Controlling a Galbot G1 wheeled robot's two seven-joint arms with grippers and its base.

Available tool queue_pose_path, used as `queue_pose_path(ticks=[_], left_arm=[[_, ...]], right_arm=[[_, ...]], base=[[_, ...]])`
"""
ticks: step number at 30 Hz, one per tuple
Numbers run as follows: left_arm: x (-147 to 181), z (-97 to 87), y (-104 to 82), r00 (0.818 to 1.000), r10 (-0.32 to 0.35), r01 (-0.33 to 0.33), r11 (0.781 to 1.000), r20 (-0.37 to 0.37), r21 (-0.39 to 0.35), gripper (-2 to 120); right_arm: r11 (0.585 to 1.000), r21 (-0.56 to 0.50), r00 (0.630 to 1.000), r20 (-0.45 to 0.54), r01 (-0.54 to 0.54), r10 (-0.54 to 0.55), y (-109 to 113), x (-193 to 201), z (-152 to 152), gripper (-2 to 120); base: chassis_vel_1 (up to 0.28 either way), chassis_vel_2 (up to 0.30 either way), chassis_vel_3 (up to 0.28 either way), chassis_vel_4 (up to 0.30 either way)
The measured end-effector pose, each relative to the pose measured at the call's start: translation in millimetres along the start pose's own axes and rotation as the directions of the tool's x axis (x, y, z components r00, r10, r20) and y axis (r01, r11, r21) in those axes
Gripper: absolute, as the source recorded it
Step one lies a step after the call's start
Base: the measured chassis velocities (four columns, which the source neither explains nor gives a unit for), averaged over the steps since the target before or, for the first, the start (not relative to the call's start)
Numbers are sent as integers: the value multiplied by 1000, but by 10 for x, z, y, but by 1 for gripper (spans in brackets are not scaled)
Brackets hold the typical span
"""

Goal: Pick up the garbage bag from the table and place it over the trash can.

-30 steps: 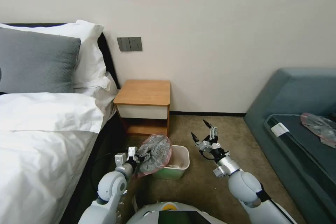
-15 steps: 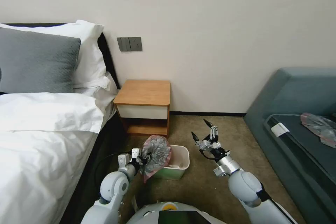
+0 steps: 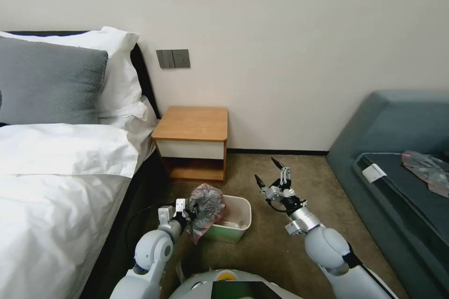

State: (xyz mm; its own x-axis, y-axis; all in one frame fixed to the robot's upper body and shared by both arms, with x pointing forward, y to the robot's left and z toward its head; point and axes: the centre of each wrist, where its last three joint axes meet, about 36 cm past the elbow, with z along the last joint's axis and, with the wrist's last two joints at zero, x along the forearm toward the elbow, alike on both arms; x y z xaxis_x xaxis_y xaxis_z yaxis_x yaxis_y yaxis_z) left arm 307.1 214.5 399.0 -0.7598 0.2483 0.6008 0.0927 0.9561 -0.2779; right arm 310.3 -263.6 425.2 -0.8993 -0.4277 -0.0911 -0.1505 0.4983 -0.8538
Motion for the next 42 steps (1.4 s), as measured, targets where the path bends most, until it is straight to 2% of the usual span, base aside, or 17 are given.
queue_pose_path(ticks=[2,3,4,6,7,8,9,10,11,13,14,21,23,24,27,37,42], left_arm=[[14,5,-12,1000,-7,7,1000,21,0,6],[28,8,-23,999,-9,9,1000,43,1,6],[48,8,-38,997,-11,11,1000,80,2,6],[88,-6,-78,988,-5,6,1000,157,-7,6],[88,-6,-78,988,-5,6,1000,157,-7,6],[104,-2,-97,981,2,0,1000,194,-13,6],[133,1,-124,965,15,-8,1000,263,-28,6],[154,-4,-142,953,25,-16,999,303,-32,6],[154,-4,-142,953,25,-16,999,303,-32,6],[183,-11,-170,926,42,-32,999,375,-32,6],[193,-13,-178,910,48,-39,999,412,-31,6],[267,-43,-216,877,56,-44,998,477,-35,6],[271,-41,-220,869,52,-38,999,491,-37,6],[271,-41,-220,869,52,-38,999,491,-37,6],[278,-37,-231,865,49,-38,999,500,-32,6],[311,-40,-263,861,52,-46,999,507,-24,6],[325,-46,-272,859,54,-48,999,510,-25,6]], right_arm=[[999,-52,1000,11,-1,2,-9,-10,-48,100],[989,-145,1000,28,1,3,-16,-23,-116,100],[958,-288,999,48,10,4,-37,-37,-225,100],[842,-538,997,82,40,5,-139,-54,-519,100],[842,-538,997,82,40,5,-139,-54,-519,100],[783,-620,996,90,57,-1,-188,-60,-638,100],[666,-740,994,104,94,-26,-279,-75,-817,100],[582,-804,992,114,123,-53,-332,-86,-919,100],[582,-804,992,114,123,-53,-332,-86,-919,100],[459,-870,983,145,180,-110,-402,-124,-1024,100],[434,-876,977,166,210,-137,-410,-149,-1037,100],[436,-847,948,221,304,-231,-335,-278,-990,100],[378,-866,933,233,328,-275,-269,-328,-1029,100],[378,-866,933,233,328,-275,-269,-328,-1029,100],[293,-901,923,228,321,-309,-165,-432,-1094,100],[223,-950,922,125,217,-367,-53,-674,-1115,100],[213,-958,916,95,189,-389,25,-751,-1090,89]], base=[[0,0,0,0],[0,0,0,0],[0,0,0,0],[0,0,0,0],[0,0,0,0],[0,0,0,0],[0,0,0,0],[0,0,0,0],[0,0,0,0],[0,0,0,0],[0,0,0,0],[0,0,0,0],[0,0,0,0],[0,0,0,0],[0,0,0,0],[0,0,0,0],[0,0,0,0]])
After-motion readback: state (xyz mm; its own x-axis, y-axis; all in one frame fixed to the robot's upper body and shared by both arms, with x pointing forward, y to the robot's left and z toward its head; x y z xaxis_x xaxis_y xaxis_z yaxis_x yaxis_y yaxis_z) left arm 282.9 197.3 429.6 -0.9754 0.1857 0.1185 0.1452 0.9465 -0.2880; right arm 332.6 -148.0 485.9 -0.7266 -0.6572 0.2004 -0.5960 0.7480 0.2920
